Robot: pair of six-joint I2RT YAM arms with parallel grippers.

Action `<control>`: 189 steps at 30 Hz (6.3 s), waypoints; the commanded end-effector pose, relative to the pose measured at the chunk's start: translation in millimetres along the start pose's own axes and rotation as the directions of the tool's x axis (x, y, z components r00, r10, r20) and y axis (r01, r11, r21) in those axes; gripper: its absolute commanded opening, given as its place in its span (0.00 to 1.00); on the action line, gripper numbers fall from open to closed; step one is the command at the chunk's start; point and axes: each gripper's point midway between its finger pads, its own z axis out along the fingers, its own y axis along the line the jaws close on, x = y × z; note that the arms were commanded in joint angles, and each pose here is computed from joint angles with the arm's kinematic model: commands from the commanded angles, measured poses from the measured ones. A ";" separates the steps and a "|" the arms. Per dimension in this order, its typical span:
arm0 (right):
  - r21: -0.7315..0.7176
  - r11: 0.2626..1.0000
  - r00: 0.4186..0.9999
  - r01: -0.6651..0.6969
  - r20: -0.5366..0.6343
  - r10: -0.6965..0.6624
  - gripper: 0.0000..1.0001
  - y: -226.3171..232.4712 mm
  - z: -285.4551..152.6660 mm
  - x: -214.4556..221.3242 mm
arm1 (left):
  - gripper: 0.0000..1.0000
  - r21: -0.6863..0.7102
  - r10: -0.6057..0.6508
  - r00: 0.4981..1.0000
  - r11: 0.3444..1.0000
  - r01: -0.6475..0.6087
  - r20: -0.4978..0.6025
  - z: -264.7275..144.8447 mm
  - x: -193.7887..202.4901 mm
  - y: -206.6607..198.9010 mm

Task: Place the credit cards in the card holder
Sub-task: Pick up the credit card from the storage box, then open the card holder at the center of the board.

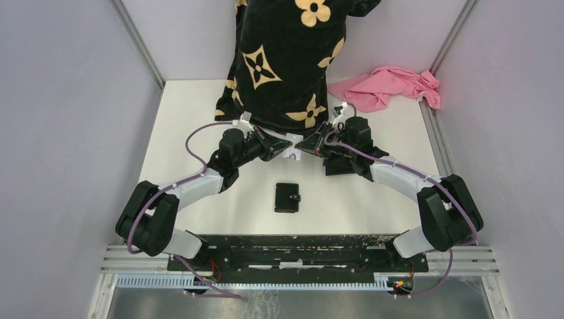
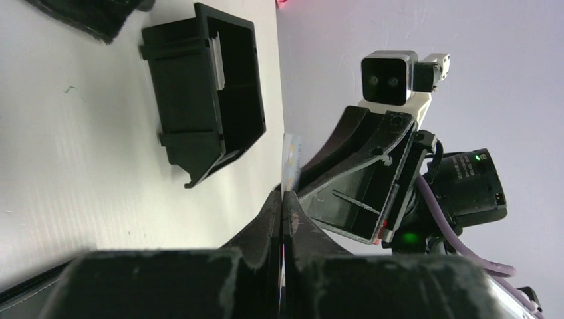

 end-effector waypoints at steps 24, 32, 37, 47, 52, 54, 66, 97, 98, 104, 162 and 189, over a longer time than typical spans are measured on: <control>0.275 0.897 0.919 0.346 -0.292 -0.265 0.01 -9.0 -10.3 40.6 | 0.53 -0.533 0.111 0.993 0.844 -0.067 0.050 -71.7 2.0 125.6; 0.390 0.764 0.830 0.514 -0.453 -0.326 0.01 -18.8 -0.3 87.3 | 0.33 -0.572 0.158 0.987 0.810 -0.130 -0.001 -92.3 16.5 145.0; 0.445 0.676 0.789 0.587 -0.504 -0.352 0.01 -25.8 8.5 105.5 | 0.17 -0.570 0.166 0.985 0.806 -0.159 -0.040 -96.8 25.7 151.6; 0.562 0.518 0.762 0.645 -0.528 -0.376 0.01 -52.3 6.1 115.3 | 0.03 -0.544 0.170 0.979 0.813 -0.206 -0.117 -93.4 40.6 155.9; 0.601 0.480 0.769 0.639 -0.518 -0.375 0.01 -66.4 0.1 113.6 | 0.03 -0.539 0.166 0.975 0.813 -0.220 -0.148 -90.9 47.5 158.9; 0.612 0.476 0.776 0.631 -0.502 -0.383 0.01 -67.8 -2.1 111.5 | 0.03 -0.540 0.166 0.974 0.811 -0.224 -0.155 -90.4 49.1 159.8; 0.649 0.441 0.783 0.621 -0.480 -0.396 0.01 -75.5 -17.2 105.2 | 0.03 -0.534 0.170 0.968 0.810 -0.243 -0.183 -84.6 57.2 158.3; 0.514 0.853 0.984 0.089 -0.180 0.006 0.01 -96.2 -18.5 106.2 | 0.03 -0.527 0.167 0.944 0.796 -0.299 -0.284 -73.2 85.7 160.6; 0.507 0.858 0.984 0.082 -0.176 0.011 0.01 -96.2 -18.7 106.0 | 0.03 -0.529 0.164 0.944 0.794 -0.299 -0.286 -73.3 86.5 161.4; 0.481 0.875 0.986 0.052 -0.165 0.032 0.01 -96.5 -18.8 102.0 | 0.03 -0.539 0.155 0.945 0.789 -0.293 -0.287 -73.8 88.6 164.6; 0.376 0.927 0.981 0.013 -0.186 0.061 0.01 -108.0 -16.2 110.3 | 0.03 -0.577 0.128 0.951 0.769 -0.274 -0.280 -85.7 95.7 177.0; 0.342 0.938 0.979 0.051 -0.204 0.021 0.01 -93.4 -9.8 101.6 | 0.03 -0.584 0.126 0.949 0.762 -0.280 -0.290 -82.1 95.7 179.7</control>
